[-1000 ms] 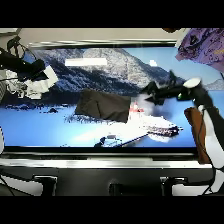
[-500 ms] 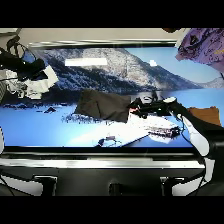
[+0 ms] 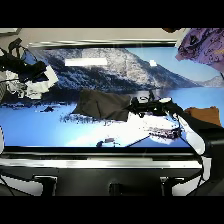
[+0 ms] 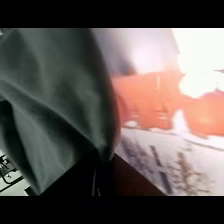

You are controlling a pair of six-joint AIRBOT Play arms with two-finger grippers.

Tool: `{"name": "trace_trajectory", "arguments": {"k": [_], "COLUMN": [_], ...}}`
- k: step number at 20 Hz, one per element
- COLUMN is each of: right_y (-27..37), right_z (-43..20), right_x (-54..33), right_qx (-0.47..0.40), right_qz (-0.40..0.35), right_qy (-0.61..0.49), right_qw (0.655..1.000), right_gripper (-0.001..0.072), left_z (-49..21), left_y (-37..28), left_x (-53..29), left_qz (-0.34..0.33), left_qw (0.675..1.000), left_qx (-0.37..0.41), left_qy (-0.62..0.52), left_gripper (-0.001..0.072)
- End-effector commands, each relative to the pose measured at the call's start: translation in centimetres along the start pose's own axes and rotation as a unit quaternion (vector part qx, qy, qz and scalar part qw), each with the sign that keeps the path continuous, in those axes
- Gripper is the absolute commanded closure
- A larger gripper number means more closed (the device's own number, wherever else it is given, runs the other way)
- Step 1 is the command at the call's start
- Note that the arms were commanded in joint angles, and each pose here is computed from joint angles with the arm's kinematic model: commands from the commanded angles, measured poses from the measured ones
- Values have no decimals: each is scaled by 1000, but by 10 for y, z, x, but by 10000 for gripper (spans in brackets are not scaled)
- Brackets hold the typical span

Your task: Fold the clothes and pants, and hang the long-sleeved shirts on hangers.

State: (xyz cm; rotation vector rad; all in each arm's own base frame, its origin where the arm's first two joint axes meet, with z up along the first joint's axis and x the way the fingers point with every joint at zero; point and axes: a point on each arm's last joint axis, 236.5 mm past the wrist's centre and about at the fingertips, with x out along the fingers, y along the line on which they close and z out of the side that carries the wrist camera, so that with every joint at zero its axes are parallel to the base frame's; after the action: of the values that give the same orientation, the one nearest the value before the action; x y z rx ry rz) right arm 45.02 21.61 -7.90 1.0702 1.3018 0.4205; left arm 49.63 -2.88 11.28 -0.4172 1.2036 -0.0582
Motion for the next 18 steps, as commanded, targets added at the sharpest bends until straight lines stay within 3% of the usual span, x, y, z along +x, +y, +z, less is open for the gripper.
{"name": "trace_trajectory", "arguments": {"k": [1, 7, 18], "right_y": [44, 98, 63], "right_z": [28, 103, 181], "right_x": [-30, -156, -393], "right_qx": [-29, -69, 9], "right_qz": [27, 2, -74], "right_qy": [-30, -148, -370], "right_qw": [999, 987, 926], "right_gripper": [687, 687, 688], "left_z": [-1, -4, -3], "left_y": [1, 2, -2], "left_x": [1, 1, -10], "left_qz": [1, 2, 0], "left_qw": [1000, 1000, 1000], "left_qx": [-1, -1, 3], "left_qy": [2, 7, -4], "left_gripper": [687, 688, 687]}}
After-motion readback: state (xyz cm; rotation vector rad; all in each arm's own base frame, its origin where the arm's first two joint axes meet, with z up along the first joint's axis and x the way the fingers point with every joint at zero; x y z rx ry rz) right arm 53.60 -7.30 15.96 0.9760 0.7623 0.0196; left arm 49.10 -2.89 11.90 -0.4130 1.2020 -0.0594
